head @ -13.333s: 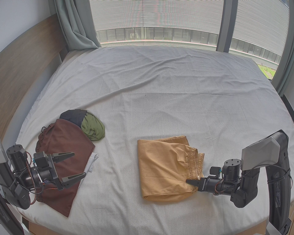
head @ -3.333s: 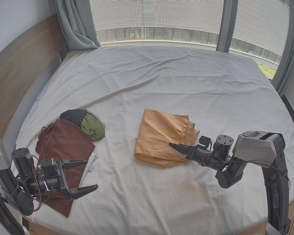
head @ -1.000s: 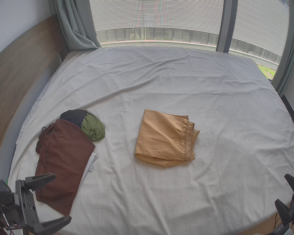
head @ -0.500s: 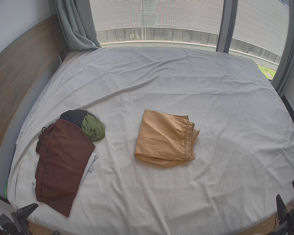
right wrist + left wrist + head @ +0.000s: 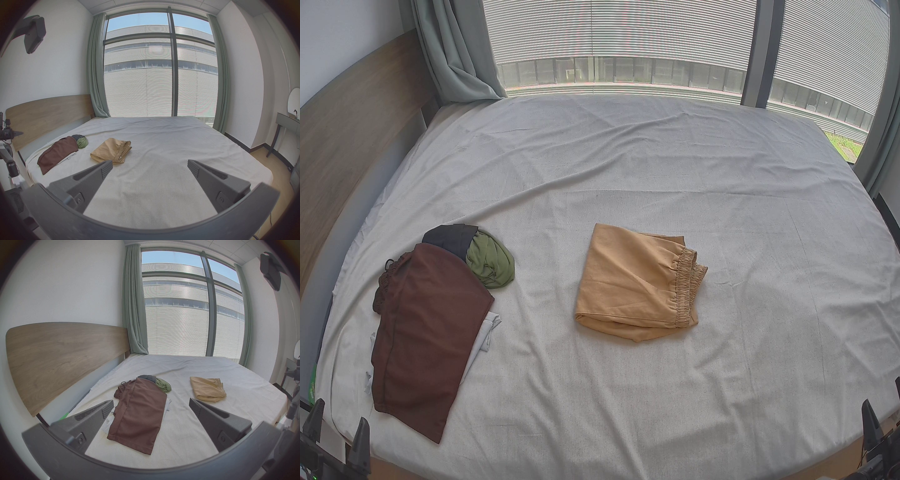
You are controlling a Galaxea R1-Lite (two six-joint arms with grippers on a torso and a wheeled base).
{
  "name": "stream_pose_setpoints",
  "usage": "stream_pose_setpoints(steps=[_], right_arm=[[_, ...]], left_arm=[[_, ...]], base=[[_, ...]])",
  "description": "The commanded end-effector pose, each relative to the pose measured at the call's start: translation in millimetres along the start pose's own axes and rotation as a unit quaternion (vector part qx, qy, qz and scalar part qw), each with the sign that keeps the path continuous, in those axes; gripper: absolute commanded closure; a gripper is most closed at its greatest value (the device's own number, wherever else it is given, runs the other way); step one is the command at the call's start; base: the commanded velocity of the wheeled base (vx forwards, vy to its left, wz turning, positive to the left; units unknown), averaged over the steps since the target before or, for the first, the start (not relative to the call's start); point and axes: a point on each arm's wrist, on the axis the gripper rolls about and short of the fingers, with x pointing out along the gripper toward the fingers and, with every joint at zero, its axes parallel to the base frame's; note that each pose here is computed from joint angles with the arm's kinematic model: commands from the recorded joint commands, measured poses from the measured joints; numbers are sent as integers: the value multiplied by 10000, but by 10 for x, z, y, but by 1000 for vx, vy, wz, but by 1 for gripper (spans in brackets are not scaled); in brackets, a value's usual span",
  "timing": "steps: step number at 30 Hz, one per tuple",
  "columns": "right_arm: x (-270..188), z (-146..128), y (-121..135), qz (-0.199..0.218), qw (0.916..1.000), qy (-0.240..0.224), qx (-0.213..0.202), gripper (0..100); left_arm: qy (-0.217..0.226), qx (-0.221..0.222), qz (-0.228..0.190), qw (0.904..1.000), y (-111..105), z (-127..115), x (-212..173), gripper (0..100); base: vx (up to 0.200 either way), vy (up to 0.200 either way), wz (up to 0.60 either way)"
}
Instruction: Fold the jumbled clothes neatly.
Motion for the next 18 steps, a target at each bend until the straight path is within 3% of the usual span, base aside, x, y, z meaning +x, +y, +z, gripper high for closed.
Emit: stream_pose_setpoints(steps=[1,5,18], right_arm=[[9,-63,-3,-22,9999,151,-35,0],[6,-64,-2,9,9999,136,-42,0],[6,-64,-2,-7,9999,136,-20,0]], left_arm=[[173,137,-172,9996,-6,-69,7,0],[-26,194,-283,9994,0,-80,-22,0],[-18,179,-283,9994,1,-79,-23,0]], base=[[0,0,0],[0,0,0],[0,0,0]])
